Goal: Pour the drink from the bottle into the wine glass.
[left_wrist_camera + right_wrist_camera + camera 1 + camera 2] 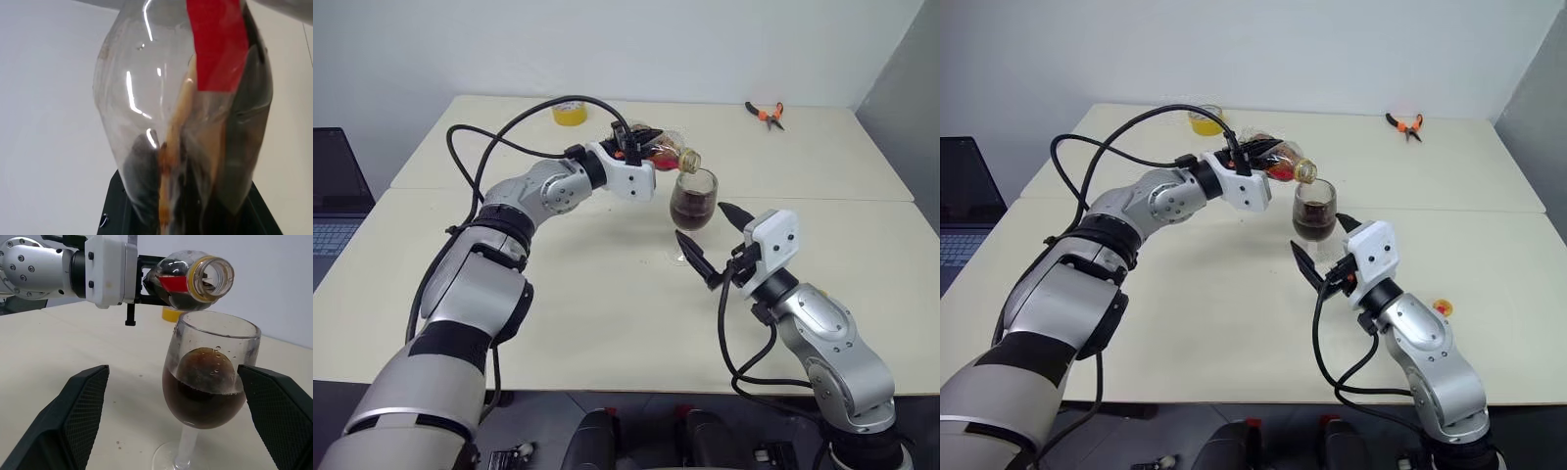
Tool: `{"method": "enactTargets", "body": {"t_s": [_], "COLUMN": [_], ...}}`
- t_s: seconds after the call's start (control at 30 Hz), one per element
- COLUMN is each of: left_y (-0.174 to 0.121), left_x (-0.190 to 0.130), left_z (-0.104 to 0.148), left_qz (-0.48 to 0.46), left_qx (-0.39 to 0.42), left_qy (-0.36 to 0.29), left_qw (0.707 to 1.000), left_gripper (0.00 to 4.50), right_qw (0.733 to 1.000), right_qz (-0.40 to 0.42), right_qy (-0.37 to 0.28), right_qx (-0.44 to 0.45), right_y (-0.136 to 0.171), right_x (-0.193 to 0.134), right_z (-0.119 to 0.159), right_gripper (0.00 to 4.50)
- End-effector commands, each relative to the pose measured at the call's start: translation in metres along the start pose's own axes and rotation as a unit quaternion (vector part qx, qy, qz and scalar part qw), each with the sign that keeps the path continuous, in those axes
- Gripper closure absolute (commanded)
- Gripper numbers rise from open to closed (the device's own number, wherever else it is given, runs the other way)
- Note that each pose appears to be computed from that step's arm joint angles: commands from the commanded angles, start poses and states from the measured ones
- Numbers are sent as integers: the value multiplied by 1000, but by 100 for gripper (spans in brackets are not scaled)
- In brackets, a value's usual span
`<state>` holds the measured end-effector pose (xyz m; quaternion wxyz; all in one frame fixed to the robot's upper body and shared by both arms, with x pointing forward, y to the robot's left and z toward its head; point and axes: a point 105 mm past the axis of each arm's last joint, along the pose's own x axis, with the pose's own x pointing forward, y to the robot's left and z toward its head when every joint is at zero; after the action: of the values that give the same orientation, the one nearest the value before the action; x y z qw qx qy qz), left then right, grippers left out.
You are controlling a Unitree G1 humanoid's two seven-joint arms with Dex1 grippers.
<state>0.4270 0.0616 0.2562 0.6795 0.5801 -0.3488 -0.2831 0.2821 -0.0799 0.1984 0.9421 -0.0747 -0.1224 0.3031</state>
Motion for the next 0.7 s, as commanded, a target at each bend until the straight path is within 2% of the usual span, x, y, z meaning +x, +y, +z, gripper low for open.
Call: {"method": "enactTargets", "body": {"t_s": [0.03,0.13,0.23,0.3,0.43,0.5,0.7], "left_y": [21,23,17,13,-2,-5,-35], "left_x": [0,-4,-12,-19,-43,-58,-104], "left_z": [1,-11,-16,-23,-43,-45,-66], "left_qz": [68,104,119,147,221,264,363], "left_qx": [-80,-170,-218,-275,-378,-399,-461], "left_qy": [-2,19,23,35,83,93,201], "left_qw": [994,980,968,950,895,873,784], "left_gripper": [376,376,376,376,376,376,377], "right_qw": [998,997,996,995,992,993,992], "right_qz": [15,36,56,79,117,111,122], "right_qy": [-51,-61,-65,-62,-43,-35,-17], "right_qx": [-38,-36,-19,-12,-2,7,3], "right_y": [6,12,16,22,31,30,34], "right_x": [-1,-4,-9,-13,-16,-14,-9], "right_z": [23,27,30,31,31,28,22], "right_gripper": [0,0,0,0,0,0,0]}}
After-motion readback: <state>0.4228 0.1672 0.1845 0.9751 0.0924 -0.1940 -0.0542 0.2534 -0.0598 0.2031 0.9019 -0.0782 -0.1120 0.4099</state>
